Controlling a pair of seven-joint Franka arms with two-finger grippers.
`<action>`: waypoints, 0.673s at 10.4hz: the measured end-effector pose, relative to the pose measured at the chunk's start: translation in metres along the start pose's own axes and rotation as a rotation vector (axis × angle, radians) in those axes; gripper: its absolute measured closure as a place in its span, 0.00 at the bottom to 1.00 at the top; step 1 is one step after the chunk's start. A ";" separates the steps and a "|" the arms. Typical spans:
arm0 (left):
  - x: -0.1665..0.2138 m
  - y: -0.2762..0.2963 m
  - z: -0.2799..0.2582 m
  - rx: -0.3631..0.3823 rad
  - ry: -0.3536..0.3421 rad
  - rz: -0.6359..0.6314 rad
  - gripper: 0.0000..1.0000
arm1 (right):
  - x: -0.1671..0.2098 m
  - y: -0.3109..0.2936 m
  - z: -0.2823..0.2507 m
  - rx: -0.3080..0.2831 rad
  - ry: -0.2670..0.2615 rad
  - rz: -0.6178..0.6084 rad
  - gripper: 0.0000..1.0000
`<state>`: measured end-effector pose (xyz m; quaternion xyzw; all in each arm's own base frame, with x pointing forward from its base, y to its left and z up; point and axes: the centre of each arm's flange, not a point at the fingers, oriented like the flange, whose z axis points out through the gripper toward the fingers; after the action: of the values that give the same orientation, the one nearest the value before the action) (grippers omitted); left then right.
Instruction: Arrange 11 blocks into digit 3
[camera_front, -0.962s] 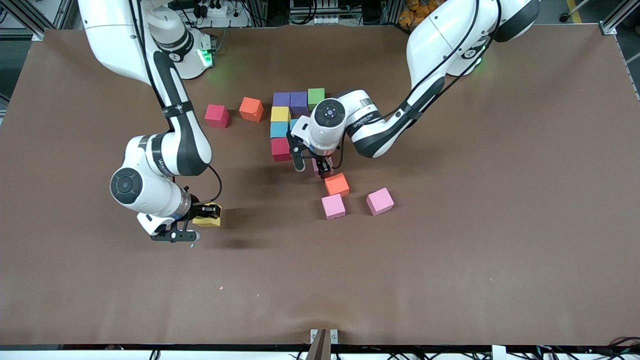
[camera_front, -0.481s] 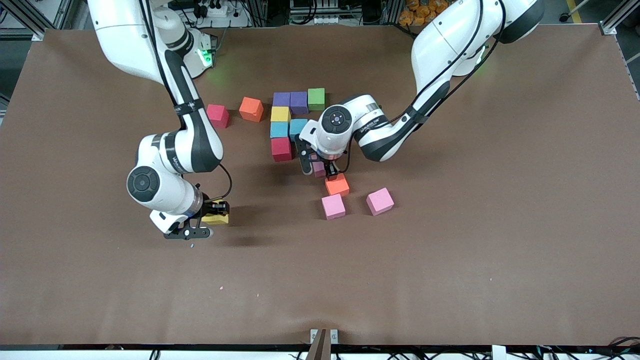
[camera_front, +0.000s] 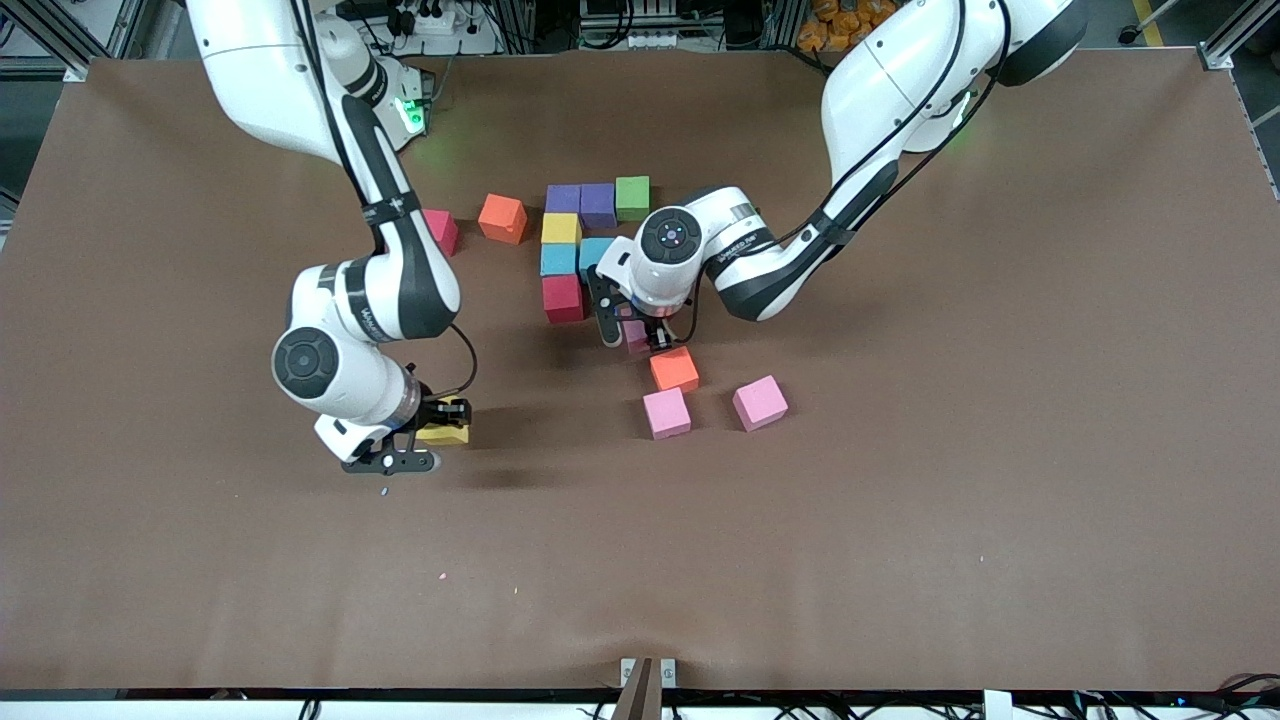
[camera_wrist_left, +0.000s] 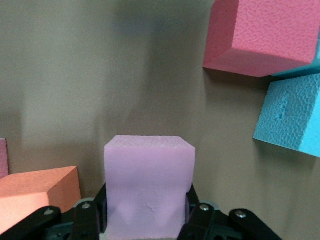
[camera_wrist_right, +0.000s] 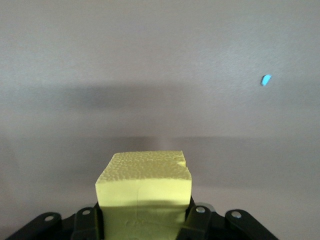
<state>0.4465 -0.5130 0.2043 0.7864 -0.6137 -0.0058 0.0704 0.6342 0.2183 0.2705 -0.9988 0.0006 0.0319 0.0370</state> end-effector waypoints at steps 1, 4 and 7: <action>0.001 0.005 -0.001 -0.006 0.001 0.006 0.45 | -0.002 -0.009 0.000 0.000 0.007 0.016 0.47; -0.008 0.040 -0.004 -0.062 -0.012 -0.012 0.45 | -0.005 -0.020 0.001 0.000 0.014 0.040 0.47; -0.031 0.055 -0.012 -0.098 -0.024 -0.009 0.45 | -0.005 -0.022 0.001 0.001 0.019 0.051 0.47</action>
<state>0.3873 -0.4947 0.2205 0.7846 -0.6099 -0.0458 0.1015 0.6287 0.2401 0.2715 -0.9987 0.0262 0.0235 0.0366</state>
